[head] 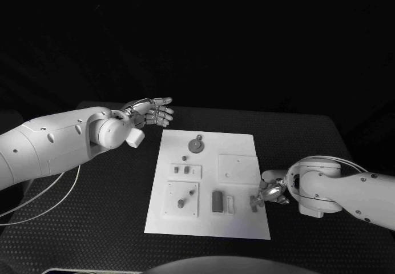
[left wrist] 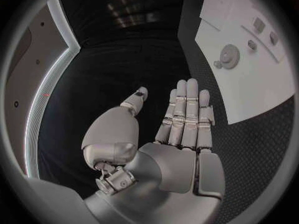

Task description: Assemble the parts on the task board

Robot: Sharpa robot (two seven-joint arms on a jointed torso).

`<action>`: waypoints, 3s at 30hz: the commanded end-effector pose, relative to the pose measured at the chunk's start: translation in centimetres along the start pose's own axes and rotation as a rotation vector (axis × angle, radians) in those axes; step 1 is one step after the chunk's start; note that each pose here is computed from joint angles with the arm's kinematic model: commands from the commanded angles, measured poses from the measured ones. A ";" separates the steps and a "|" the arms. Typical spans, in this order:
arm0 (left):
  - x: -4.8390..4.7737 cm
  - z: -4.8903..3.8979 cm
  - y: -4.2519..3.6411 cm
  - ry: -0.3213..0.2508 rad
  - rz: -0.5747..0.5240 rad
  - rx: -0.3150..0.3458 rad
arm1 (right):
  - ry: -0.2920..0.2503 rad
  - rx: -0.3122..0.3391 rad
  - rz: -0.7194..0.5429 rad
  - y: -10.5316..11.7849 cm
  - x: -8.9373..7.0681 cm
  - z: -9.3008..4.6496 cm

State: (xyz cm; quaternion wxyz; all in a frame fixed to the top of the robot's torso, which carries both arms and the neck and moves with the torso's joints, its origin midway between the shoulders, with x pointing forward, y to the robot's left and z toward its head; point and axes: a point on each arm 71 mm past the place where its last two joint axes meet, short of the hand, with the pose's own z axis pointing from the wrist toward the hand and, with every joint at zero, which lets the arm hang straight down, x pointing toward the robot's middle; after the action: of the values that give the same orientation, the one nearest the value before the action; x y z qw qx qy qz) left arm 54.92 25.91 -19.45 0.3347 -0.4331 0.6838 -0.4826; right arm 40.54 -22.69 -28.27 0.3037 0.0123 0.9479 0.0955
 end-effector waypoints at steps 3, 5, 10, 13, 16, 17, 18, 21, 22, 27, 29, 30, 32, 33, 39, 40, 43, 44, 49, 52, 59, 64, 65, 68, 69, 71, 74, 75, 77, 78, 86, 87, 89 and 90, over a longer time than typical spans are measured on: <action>0.25 -0.01 -0.14 0.019 0.001 0.012 | -0.002 0.002 -0.033 0.4 0.6 0.6; 0.17 -0.02 -0.13 0.016 0.007 0.011 | 0.005 0.001 -0.034 0.5 0.8 0.8; -0.07 -0.09 -0.11 0.010 0.009 0.012 | 0.017 0.012 -0.034 0.5 1.3 1.4; -0.04 -0.13 -0.10 0.012 0.009 0.011 | 0.016 0.020 -0.042 0.3 1.4 1.6; 0.01 -0.15 -0.10 0.015 0.008 0.012 | 0.005 0.026 -0.049 0.4 1.4 1.8; 0.02 -0.16 -0.10 0.016 0.008 0.012 | -0.005 0.027 -0.054 0.4 1.3 1.9; 0.03 -0.15 -0.10 0.016 0.008 0.012 | -0.014 0.029 -0.058 0.5 1.3 2.0; 0.08 -0.15 -0.11 0.019 0.008 0.012 | -0.030 0.035 -0.068 0.9 1.5 2.4; 0.09 -0.15 -0.11 0.019 0.008 0.012 | -0.030 0.035 -0.069 1.0 1.5 2.5; 0.03 -0.19 -0.09 0.019 0.008 0.011 | -0.036 0.035 -0.111 1.6 2.2 3.1; 0.02 -0.20 -0.08 0.019 0.008 0.011 | -0.045 0.034 -0.135 1.7 2.5 3.2; 0.00 -0.22 -0.08 0.018 0.008 0.011 | -0.046 0.033 -0.143 1.8 2.6 3.2; 0.01 -0.23 -0.07 0.020 0.008 0.010 | -0.044 0.033 -0.147 1.8 2.8 3.2; 0.00 -0.24 -0.07 0.020 0.008 0.010 | -0.045 0.032 -0.149 1.8 2.8 3.2; -0.05 -0.30 -0.04 0.020 0.008 0.008 | -0.061 0.021 -0.169 2.4 2.9 3.1; -0.06 -0.30 -0.04 0.019 0.008 0.008 | -0.061 0.017 -0.169 2.5 3.0 3.0; -0.06 -0.32 -0.02 0.021 0.009 0.006 | -0.060 0.006 -0.170 2.8 3.2 2.9; -0.07 -0.33 -0.02 0.021 0.009 0.006 | -0.061 0.003 -0.169 2.9 3.2 2.8; -0.09 -0.37 0.00 0.021 0.010 0.005 | -0.064 -0.007 -0.144 2.8 3.3 2.5; -0.12 -0.39 0.02 0.020 0.011 0.004 | -0.051 -0.019 -0.102 2.7 3.4 2.4; -0.13 -0.41 0.04 0.020 0.014 0.002 | -0.065 -0.043 -0.029 2.4 3.4 1.8; -0.12 -0.43 0.05 0.021 0.014 0.001 | -0.061 -0.056 0.067 2.1 3.0 1.5; -0.13 -0.44 0.06 0.021 0.014 0.001 | -0.059 -0.060 0.086 2.1 2.9 1.4; -0.13 -0.44 0.06 0.022 0.014 0.000 | -0.057 -0.070 0.132 2.2 2.6 1.2; -0.12 -0.45 0.06 0.022 0.014 0.000 | -0.058 -0.072 0.145 2.3 2.5 1.1; -0.09 -0.44 0.06 0.025 0.014 0.000 | -0.056 -0.079 0.166 2.4 2.4 1.0; -0.09 -0.45 0.07 0.026 0.014 -0.001 | -0.057 -0.087 0.201 2.6 2.2 0.9; -0.09 -0.46 0.08 0.026 0.014 -0.001 | -0.056 -0.088 0.212 2.6 2.2 0.8; -0.11 -0.48 0.07 0.025 0.014 -0.001 | -0.049 -0.091 0.236 2.7 2.2 0.8; -0.12 -0.48 0.07 0.024 0.014 -0.001 | -0.047 -0.092 0.242 2.8 2.2 0.8; -0.13 -0.50 0.08 0.025 0.015 -0.001 | 0.004 -0.079 0.256 3.2 2.3 1.2; -0.14 -0.50 0.08 0.025 0.015 -0.001 | 0.006 -0.079 0.257 3.3 2.3 1.2; -0.13 -0.51 0.07 0.025 0.015 -0.001 | 0.012 -0.084 0.256 3.7 2.4 1.3; -0.13 -0.51 0.07 0.025 0.015 -0.001 | 0.014 -0.086 0.255 3.8 2.4 1.4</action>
State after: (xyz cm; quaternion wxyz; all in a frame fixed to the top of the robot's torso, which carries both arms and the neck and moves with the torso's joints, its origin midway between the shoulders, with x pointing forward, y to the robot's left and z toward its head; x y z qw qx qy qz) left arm 54.56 26.47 -19.45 0.3336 -0.4285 0.6896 -0.4792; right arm 39.45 -18.75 -29.84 0.3002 0.1115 0.9318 0.1708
